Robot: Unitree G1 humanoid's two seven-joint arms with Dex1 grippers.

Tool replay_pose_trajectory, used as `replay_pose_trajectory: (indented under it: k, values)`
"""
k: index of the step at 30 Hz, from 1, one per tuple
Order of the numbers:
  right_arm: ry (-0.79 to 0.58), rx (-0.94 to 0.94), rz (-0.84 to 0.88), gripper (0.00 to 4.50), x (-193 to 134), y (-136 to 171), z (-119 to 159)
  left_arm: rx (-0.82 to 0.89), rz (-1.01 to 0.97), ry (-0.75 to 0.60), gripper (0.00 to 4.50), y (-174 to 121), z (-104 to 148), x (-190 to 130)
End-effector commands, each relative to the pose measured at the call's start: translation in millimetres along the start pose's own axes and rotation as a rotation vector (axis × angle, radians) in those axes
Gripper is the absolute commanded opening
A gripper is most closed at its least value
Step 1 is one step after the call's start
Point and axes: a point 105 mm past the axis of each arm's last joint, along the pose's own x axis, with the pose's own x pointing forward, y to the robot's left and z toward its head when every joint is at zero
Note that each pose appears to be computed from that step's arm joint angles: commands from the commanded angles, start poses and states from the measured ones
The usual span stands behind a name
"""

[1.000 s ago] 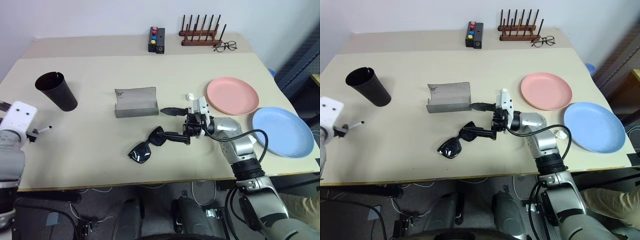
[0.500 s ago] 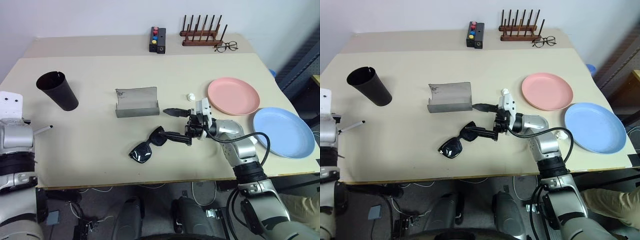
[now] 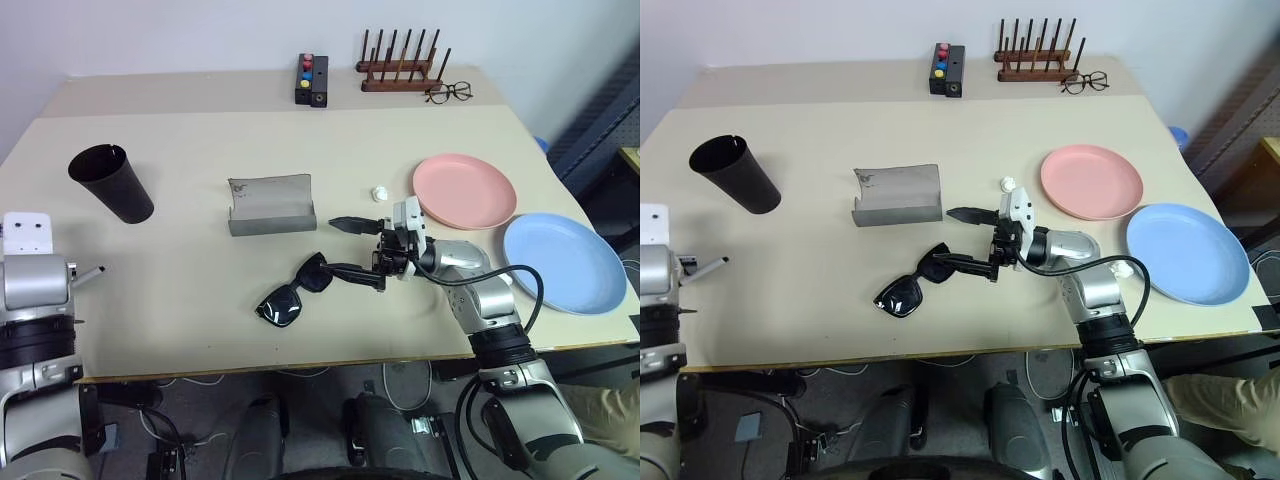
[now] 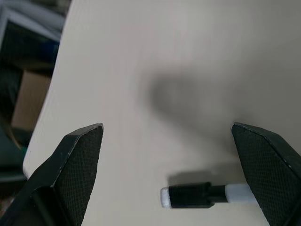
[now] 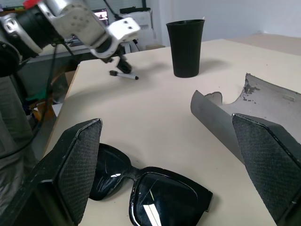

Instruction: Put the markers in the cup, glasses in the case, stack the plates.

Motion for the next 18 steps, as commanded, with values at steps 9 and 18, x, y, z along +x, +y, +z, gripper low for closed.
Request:
replay_pose_trajectory:
  k: [9,18]
  values:
    - [-0.049,-0.047,-0.006,4.50,3.2,-3.1,13.5,-0.105,-0.127,-0.152,4.45,-23.1,13.1,-30.4]
    - [-0.037,-0.052,-0.018,4.50,-4.3,-1.5,16.4,-0.163,-0.418,-0.550,4.45,9.2,62.8,-67.7]
